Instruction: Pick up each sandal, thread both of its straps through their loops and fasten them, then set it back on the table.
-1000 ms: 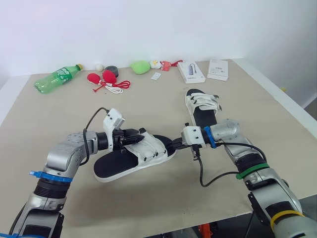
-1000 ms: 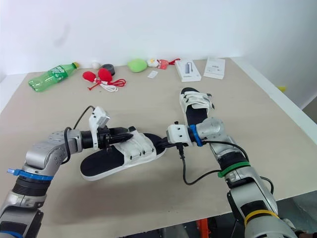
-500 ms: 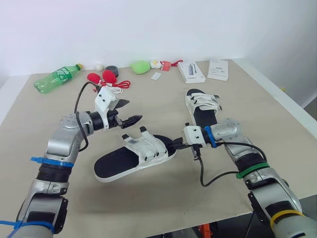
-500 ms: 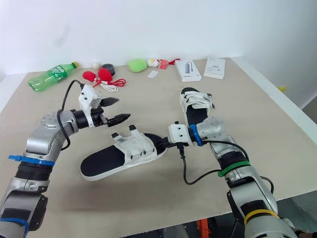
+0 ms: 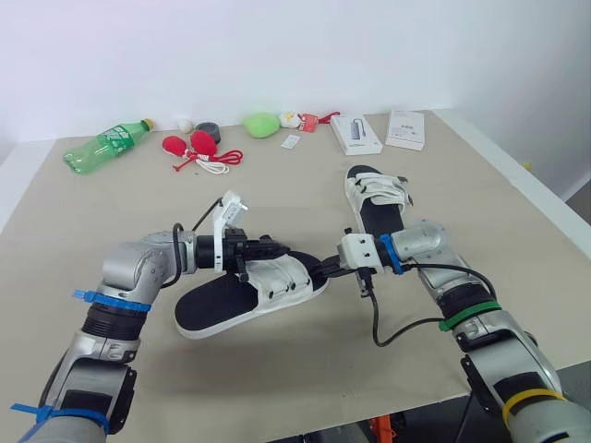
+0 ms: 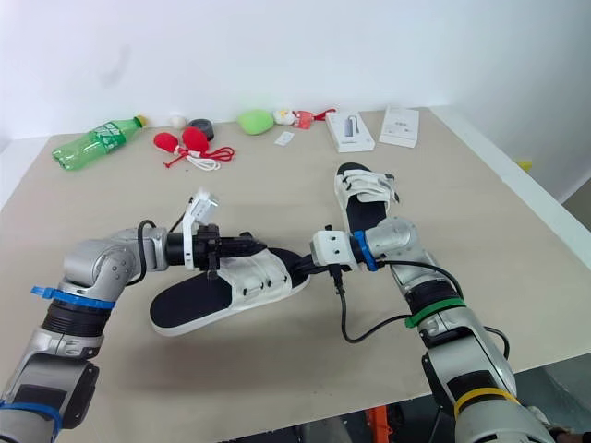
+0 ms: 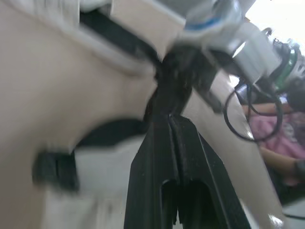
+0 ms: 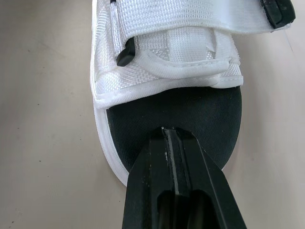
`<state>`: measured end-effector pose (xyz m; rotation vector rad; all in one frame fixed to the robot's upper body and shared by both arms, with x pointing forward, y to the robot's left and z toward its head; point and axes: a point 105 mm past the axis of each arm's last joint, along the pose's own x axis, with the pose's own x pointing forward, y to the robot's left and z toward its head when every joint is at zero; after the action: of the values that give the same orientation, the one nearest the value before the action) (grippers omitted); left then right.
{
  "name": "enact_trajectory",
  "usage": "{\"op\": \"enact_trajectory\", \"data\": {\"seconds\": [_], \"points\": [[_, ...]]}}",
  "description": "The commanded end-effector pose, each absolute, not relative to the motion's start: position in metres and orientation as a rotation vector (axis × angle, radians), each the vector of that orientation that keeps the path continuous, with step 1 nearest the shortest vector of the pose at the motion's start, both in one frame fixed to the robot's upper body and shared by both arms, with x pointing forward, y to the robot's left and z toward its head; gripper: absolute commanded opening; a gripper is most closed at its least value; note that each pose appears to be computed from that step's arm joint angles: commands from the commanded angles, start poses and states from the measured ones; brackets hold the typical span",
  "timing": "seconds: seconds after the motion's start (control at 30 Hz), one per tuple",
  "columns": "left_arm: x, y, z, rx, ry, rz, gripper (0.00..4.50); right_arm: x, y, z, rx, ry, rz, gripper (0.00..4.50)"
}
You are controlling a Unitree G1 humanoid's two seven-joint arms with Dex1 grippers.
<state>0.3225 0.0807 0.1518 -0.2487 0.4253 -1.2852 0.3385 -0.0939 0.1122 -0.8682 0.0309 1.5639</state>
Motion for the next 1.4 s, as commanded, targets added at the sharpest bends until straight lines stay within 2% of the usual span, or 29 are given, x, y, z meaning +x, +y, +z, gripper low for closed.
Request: {"op": "enact_trajectory", "data": {"seconds": [0.03, 0.2, 0.53, 0.77, 0.87, 0.97, 1.03, 1.07, 1.13, 1.17, 1.23, 1.37, 1.4], "points": [[0.326, 0.087, 0.15, -0.216, 0.501, -1.289, 0.08, 0.336, -0.104, 0.091, -0.89, 0.147, 1.568, 0.0], [0.346, 0.099, 0.134, -0.116, 0.546, -1.187, 0.08, 0.334, -0.106, 0.09, -0.889, 0.151, 1.565, 0.0], [0.375, 0.107, 0.126, -0.034, 0.513, -1.064, 0.08, 0.335, -0.108, 0.09, -0.892, 0.153, 1.56, 0.0], [0.391, 0.119, 0.149, 0.049, 0.375, -0.988, 0.08, 0.335, -0.108, 0.091, -0.894, 0.151, 1.559, 0.0], [0.395, 0.128, 0.175, 0.104, 0.255, -0.962, 0.08, 0.336, -0.107, 0.092, -0.887, 0.145, 1.55, 0.0], [0.389, 0.139, 0.203, 0.171, 0.132, -0.962, 0.08, 0.34, -0.107, 0.1, -0.853, 0.122, 1.522, 0.0], [0.374, 0.143, 0.211, 0.232, 0.068, -0.99, 0.08, 0.343, -0.106, 0.111, -0.764, 0.112, 1.506, 0.0], [0.366, 0.144, 0.212, 0.255, 0.044, -1.004, 0.31, 0.345, -0.106, 0.118, -0.7, 0.107, 1.492, 0.0], [0.347, 0.141, 0.211, 0.352, -0.032, -1.046, 0.9, 0.346, -0.109, 0.135, -0.585, 0.079, 1.469, 0.65], [0.339, 0.14, 0.207, 0.405, -0.051, -1.062, 1.42, 0.345, -0.111, 0.142, -0.546, 0.066, 1.462, 0.99], [0.323, 0.141, 0.199, 0.465, -0.067, -1.084, 2.12, 0.342, -0.12, 0.157, -0.468, 0.042, 1.451, 1.66], [0.302, 0.148, 0.191, 0.465, -0.068, -1.094, 4.19, 0.329, -0.139, 0.184, -0.277, 0.034, 1.453, 3.78], [0.297, 0.15, 0.188, 0.472, -0.059, -1.106, 4.5, 0.325, -0.142, 0.188, -0.255, 0.035, 1.465, 4.16]]}}
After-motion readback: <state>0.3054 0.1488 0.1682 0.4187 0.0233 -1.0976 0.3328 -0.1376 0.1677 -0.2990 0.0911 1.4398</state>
